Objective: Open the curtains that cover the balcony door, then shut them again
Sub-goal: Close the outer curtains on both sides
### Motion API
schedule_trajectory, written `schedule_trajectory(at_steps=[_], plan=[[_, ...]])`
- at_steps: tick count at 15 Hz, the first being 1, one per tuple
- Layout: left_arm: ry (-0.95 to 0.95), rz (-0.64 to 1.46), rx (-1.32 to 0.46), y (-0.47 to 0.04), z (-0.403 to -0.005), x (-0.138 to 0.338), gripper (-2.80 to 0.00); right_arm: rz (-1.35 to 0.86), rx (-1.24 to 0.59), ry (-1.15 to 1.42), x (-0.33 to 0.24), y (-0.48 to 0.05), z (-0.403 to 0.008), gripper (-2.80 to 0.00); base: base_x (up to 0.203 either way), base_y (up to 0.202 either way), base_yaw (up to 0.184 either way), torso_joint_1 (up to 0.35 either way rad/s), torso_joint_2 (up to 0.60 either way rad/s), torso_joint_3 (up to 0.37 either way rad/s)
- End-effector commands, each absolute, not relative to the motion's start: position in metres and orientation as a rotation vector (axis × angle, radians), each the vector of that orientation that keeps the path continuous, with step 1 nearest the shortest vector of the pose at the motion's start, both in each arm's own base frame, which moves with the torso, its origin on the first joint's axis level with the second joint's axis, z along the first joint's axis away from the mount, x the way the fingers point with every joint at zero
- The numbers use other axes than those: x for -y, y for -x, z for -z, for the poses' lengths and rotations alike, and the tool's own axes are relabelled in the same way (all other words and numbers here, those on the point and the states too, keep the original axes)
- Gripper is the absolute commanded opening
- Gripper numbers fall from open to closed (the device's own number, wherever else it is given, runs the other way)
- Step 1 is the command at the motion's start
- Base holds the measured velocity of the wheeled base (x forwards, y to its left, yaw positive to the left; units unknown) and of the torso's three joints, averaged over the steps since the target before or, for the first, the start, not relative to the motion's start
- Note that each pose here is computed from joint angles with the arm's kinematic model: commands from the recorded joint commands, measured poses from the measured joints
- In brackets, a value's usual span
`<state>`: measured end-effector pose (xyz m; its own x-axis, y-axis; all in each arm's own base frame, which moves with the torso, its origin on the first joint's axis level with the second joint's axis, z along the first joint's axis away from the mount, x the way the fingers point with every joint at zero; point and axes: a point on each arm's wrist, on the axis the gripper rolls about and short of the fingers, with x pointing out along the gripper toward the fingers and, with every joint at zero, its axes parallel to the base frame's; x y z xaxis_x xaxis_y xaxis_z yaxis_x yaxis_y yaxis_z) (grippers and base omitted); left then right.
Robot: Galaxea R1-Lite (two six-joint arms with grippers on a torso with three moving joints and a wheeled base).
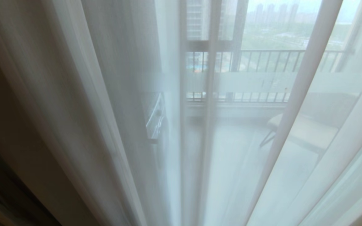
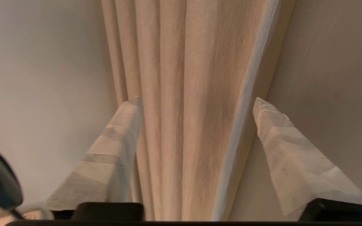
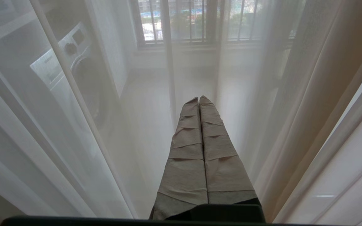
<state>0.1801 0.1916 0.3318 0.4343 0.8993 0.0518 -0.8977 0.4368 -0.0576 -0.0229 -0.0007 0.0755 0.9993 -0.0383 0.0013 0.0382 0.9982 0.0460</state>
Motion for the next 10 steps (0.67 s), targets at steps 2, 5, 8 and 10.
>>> schedule_trajectory(at_steps=[2, 5, 8, 10], plan=[[0.025, -1.127, 0.063, -0.197, -0.318, -0.212, 0.0, 0.038, 0.001, -0.046, 0.001, 0.023, -0.075, -2.8, 0.0, 0.0, 0.0, 0.0, 0.0, 0.0], [0.021, -1.146, 0.064, -0.208, -0.314, -0.231, 0.0, 0.038, 0.001, -0.046, 0.001, 0.023, -0.075, -2.8, 0.0, 0.0, 0.0, 0.0, 0.0, 0.0], [0.024, -1.147, 0.058, -0.219, -0.309, -0.247, 0.0, 0.038, 0.001, -0.046, 0.001, 0.023, -0.075, -2.8, 0.0, 0.0, 0.0, 0.0, 0.0, 0.0], [0.019, -1.107, 0.083, -0.226, -0.307, -0.254, 0.0, 0.038, 0.001, -0.046, 0.001, 0.023, -0.075, -2.8, 0.0, 0.0, 0.0, 0.0, 0.0, 0.0]])
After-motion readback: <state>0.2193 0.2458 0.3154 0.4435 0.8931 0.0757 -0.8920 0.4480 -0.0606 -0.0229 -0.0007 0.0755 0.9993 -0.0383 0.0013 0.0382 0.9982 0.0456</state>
